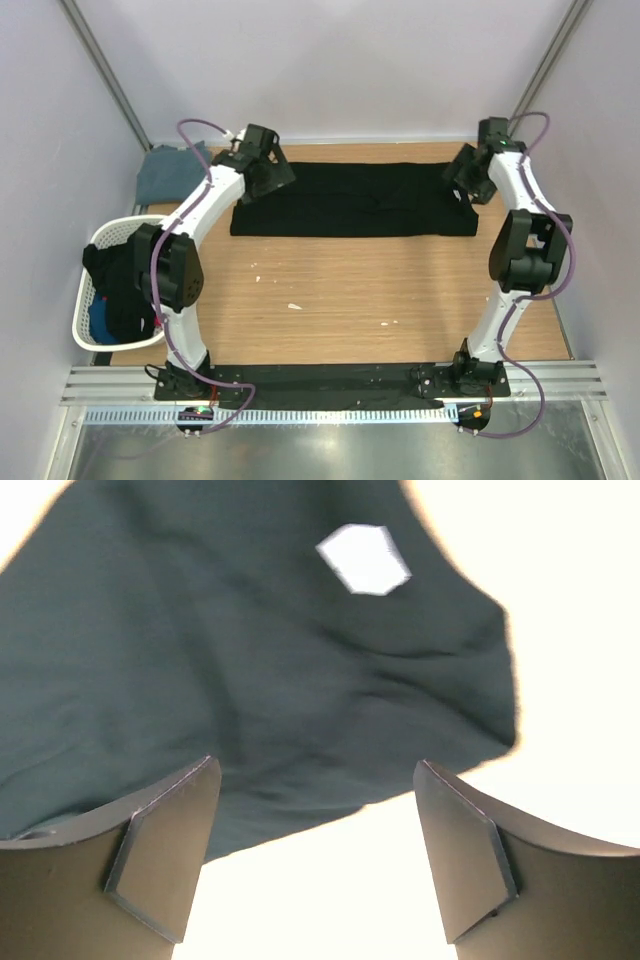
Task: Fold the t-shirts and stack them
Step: Fold the tshirt
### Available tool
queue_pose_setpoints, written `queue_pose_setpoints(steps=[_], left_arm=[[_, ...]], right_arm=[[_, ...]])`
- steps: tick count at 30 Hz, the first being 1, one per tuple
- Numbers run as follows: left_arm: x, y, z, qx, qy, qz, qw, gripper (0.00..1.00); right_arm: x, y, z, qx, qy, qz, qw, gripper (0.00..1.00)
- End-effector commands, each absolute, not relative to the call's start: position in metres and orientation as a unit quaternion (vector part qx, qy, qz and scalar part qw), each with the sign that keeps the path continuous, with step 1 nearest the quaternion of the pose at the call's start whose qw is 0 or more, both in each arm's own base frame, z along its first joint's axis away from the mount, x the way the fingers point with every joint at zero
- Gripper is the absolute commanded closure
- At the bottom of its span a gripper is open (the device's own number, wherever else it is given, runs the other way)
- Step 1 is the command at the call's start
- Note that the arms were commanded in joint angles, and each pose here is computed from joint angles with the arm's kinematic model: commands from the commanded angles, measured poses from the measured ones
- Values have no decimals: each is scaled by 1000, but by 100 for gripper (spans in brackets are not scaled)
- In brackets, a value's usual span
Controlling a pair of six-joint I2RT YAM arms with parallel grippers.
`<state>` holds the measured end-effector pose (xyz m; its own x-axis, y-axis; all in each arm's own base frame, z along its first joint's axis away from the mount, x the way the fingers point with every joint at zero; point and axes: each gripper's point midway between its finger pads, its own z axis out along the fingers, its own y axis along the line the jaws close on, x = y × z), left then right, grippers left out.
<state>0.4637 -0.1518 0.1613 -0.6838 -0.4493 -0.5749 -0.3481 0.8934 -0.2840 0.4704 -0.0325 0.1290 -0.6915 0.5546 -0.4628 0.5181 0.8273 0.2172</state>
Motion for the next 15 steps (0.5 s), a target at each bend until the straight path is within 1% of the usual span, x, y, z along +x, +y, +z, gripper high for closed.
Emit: queue_pose_setpoints(steps=[1, 4, 5, 7, 11, 14, 15], left_arm=[[454, -193, 151, -175, 922, -116, 325, 1], [451, -204, 134, -174, 927, -121, 311, 2], [451, -205, 128, -176, 928, -120, 305, 2], [454, -204, 123, -179, 929, -115, 305, 2], [454, -201, 100, -178, 937, -94, 286, 2], [452, -198, 90, -179, 941, -82, 276, 2], [449, -197, 81, -180, 945, -74, 265, 2]], right_arm=[[463, -66, 136, 312, 902, 12, 298, 16], [457, -71, 118, 312, 906, 11, 287, 23], [456, -71, 110, 310, 908, 8, 282, 29], [460, -73, 104, 310, 907, 8, 285, 33], [473, -75, 95, 300, 910, 7, 286, 34], [478, -78, 87, 295, 915, -1, 274, 34], [472, -81, 80, 295, 921, -16, 255, 34]])
